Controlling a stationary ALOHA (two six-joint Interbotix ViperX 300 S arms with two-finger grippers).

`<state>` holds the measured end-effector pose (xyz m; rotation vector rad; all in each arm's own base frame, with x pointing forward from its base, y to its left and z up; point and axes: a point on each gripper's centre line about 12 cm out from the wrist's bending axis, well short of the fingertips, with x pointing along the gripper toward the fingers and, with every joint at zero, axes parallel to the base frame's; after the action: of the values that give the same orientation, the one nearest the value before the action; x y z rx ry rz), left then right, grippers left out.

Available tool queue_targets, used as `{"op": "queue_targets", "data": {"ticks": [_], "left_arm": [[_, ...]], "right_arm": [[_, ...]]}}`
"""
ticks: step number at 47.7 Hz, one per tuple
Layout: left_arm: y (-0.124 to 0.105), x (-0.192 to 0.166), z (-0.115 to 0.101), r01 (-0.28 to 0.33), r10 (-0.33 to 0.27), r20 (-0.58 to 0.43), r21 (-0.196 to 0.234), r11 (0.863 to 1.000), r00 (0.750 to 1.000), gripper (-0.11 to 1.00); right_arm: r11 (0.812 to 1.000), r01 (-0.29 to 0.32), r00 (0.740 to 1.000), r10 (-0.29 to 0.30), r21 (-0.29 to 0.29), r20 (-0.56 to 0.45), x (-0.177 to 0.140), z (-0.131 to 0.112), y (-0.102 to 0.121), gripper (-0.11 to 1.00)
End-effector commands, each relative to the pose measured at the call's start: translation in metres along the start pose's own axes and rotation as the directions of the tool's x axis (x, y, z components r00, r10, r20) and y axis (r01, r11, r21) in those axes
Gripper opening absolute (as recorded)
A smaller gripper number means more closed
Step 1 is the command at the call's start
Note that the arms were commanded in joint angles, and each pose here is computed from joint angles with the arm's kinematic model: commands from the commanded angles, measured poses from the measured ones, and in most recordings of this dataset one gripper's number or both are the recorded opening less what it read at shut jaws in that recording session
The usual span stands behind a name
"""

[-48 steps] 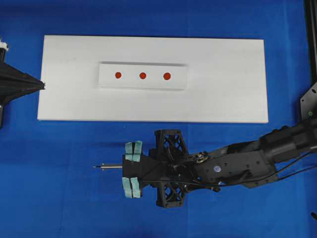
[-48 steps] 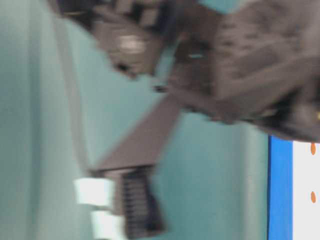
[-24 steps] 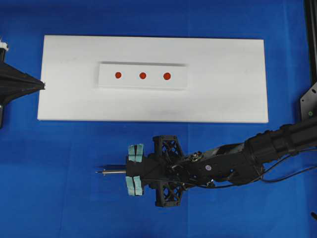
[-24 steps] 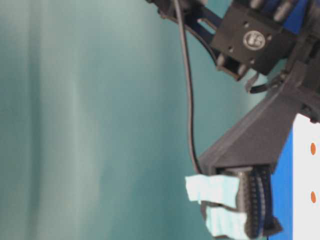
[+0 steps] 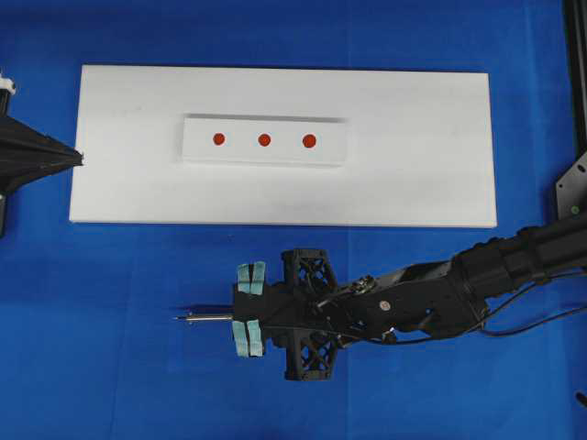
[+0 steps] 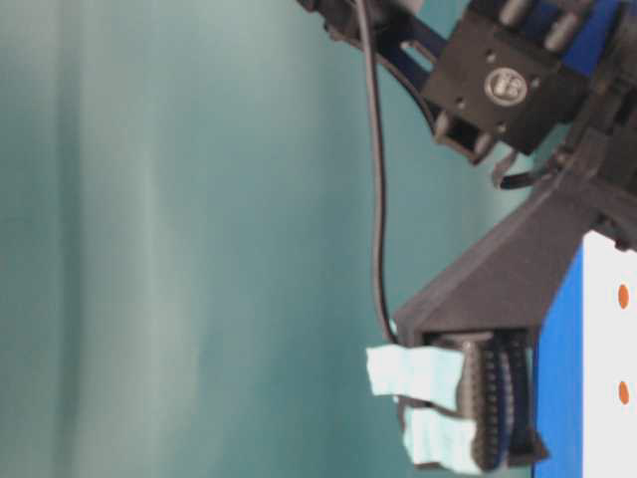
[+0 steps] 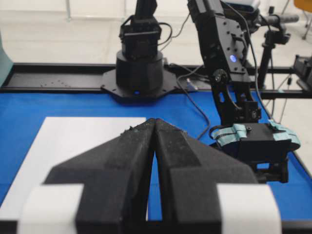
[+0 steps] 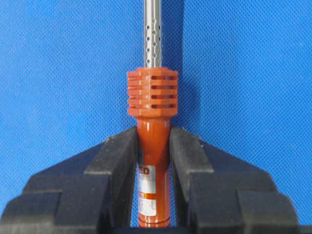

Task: Touch the tip of the soldering iron to the mark.
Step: 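Lower the iron onto the table and open the right gripper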

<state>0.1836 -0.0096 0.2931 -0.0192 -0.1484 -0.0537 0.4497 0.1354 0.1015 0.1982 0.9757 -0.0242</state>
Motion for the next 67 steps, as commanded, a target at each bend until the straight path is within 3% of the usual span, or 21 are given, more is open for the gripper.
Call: {"op": "queue_targets", "data": {"ticks": [1,20,23,32,36,43,59,67], "left_arm": [[-0.001,0.001,0.004,0.005,-0.005,0.011,-0.001,1.000,1.000,0.00],[-0.001,0.001,0.004,0.005,-0.005,0.012,-0.001,1.000,1.000,0.00],[-0.001,0.001,0.004,0.005,-0.005,0.011,-0.001,1.000,1.000,0.00],[-0.002,0.002,0.004,0.010,-0.010,0.008,-0.001,1.000,1.000,0.00],[-0.002,0.001,0.003,0.013,-0.013,0.004,-0.002,1.000,1.000,0.00],[-0.003,0.001,0.003,0.014,-0.014,0.006,-0.001,1.000,1.000,0.00],[-0.003,0.001,0.003,0.014,-0.014,0.006,-0.001,1.000,1.000,0.00],[-0.003,0.001,0.003,0.016,-0.016,0.006,-0.001,1.000,1.000,0.00]], "right_arm": [[1.000,-0.013,1.000,0.013,0.014,0.023,-0.006,0.007,0.002,0.06],[1.000,-0.018,0.999,0.018,0.014,0.031,-0.010,0.011,0.004,0.10],[1.000,-0.021,0.999,0.021,0.015,0.035,-0.012,0.012,0.006,0.23],[1.000,-0.020,0.998,0.019,0.015,0.052,-0.025,0.020,0.006,0.80],[1.000,-0.014,0.998,0.013,0.017,0.058,-0.035,0.025,0.006,0.94],[1.000,0.010,0.998,-0.011,0.014,0.056,-0.056,0.032,0.006,0.92],[0.995,0.095,0.994,-0.095,0.004,0.059,-0.139,0.050,0.001,0.93],[0.996,0.094,0.994,-0.094,0.005,0.063,-0.144,0.050,0.001,0.93]]}}
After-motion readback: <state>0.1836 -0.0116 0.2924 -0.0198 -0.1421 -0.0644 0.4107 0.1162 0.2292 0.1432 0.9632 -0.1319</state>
